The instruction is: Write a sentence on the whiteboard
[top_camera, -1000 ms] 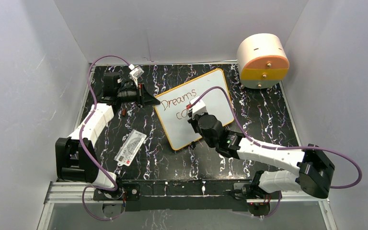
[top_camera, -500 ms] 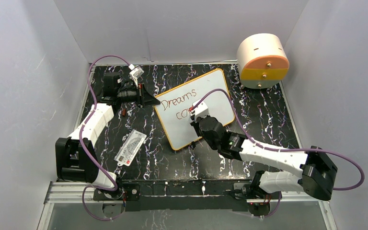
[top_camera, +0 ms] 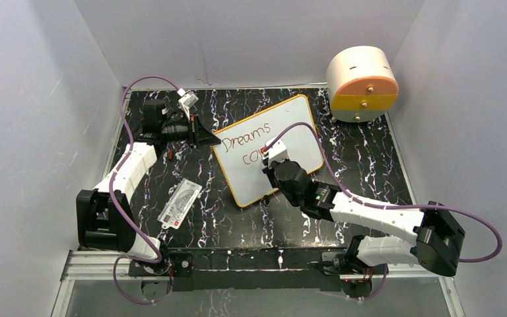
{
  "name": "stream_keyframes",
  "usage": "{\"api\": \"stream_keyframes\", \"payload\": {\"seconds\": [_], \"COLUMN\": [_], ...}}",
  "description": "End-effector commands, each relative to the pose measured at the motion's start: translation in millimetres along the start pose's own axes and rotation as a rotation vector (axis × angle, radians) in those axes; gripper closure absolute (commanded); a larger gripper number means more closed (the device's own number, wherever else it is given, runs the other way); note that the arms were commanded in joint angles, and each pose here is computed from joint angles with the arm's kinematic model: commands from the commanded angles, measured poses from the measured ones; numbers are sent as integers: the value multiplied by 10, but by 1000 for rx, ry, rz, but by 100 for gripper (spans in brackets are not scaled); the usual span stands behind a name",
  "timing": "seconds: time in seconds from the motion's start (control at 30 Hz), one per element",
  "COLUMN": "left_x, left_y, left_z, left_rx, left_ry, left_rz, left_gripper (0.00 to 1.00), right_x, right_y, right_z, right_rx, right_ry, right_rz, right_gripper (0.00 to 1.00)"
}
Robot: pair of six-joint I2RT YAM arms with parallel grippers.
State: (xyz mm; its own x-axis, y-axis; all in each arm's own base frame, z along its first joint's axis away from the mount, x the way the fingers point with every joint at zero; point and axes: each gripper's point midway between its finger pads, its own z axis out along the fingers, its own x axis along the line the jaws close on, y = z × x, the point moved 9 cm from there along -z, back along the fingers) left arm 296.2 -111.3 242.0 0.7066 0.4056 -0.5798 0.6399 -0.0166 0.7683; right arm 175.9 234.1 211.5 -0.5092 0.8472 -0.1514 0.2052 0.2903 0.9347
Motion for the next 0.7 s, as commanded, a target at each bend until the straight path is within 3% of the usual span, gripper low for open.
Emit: {"api": "stream_keyframes", "payload": {"seconds": [0.0, 0.67], "left_x": [111, 105], "left_y": [-261, -261], "left_z": [98, 100], "left_rx": [93, 94], "left_ry": [59, 59], "left_rz": [-75, -74], "left_gripper": [100, 100], "right_x": [-20, -20], "right_y": [118, 260], "right_z": [22, 73], "right_rx": [-70, -135], "right_ry": [-21, -36], "right_rz": [40, 40], "right_gripper": [100, 100]}}
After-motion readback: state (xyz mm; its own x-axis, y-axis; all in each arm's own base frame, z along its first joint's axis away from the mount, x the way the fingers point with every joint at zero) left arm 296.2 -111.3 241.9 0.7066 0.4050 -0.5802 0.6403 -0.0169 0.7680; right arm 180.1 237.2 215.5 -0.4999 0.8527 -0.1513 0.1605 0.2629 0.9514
